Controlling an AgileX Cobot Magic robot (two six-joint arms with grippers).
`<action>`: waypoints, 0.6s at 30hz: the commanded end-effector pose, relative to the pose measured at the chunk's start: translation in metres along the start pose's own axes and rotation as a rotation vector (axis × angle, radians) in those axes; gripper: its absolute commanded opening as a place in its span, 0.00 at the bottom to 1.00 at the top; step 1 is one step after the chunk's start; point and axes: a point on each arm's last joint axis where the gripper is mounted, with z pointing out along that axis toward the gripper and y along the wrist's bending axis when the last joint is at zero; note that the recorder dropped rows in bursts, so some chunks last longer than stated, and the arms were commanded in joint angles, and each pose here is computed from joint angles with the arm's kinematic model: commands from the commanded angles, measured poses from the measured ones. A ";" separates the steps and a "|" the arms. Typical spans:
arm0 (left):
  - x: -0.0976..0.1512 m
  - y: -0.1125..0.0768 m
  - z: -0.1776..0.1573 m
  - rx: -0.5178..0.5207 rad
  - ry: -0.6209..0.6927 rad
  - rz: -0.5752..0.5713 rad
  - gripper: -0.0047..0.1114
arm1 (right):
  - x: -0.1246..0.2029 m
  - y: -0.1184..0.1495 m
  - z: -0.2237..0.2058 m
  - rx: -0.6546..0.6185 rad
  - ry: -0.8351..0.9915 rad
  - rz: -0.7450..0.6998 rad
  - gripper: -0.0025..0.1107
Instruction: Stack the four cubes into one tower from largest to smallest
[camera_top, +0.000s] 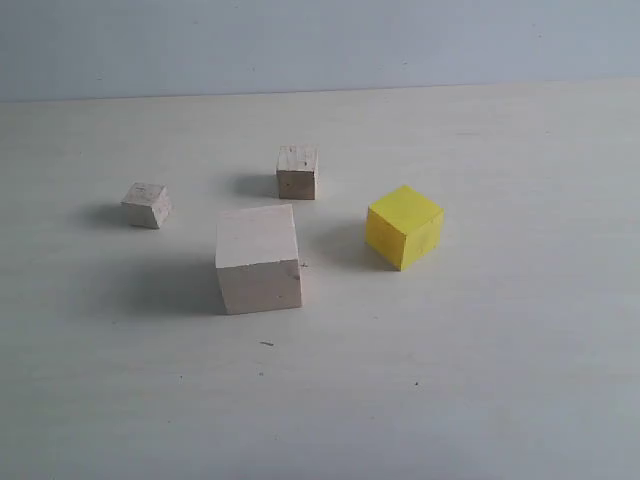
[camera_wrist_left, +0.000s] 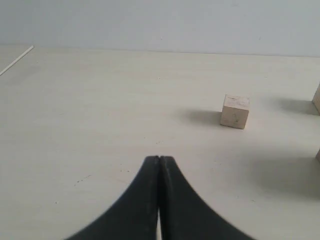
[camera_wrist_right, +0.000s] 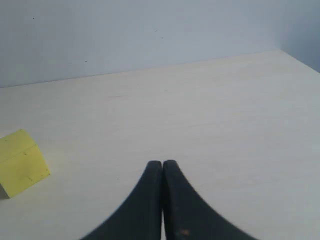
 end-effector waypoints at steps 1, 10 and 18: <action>-0.001 0.000 0.000 0.005 -0.018 -0.011 0.04 | 0.000 0.000 0.000 -0.004 -0.013 0.000 0.02; -0.001 0.000 0.000 0.005 -0.018 -0.011 0.04 | 0.000 0.000 0.000 -0.004 -0.013 0.000 0.02; -0.001 0.000 0.000 0.005 -0.018 -0.011 0.04 | -0.014 0.004 -0.001 -0.047 -0.173 -0.001 0.02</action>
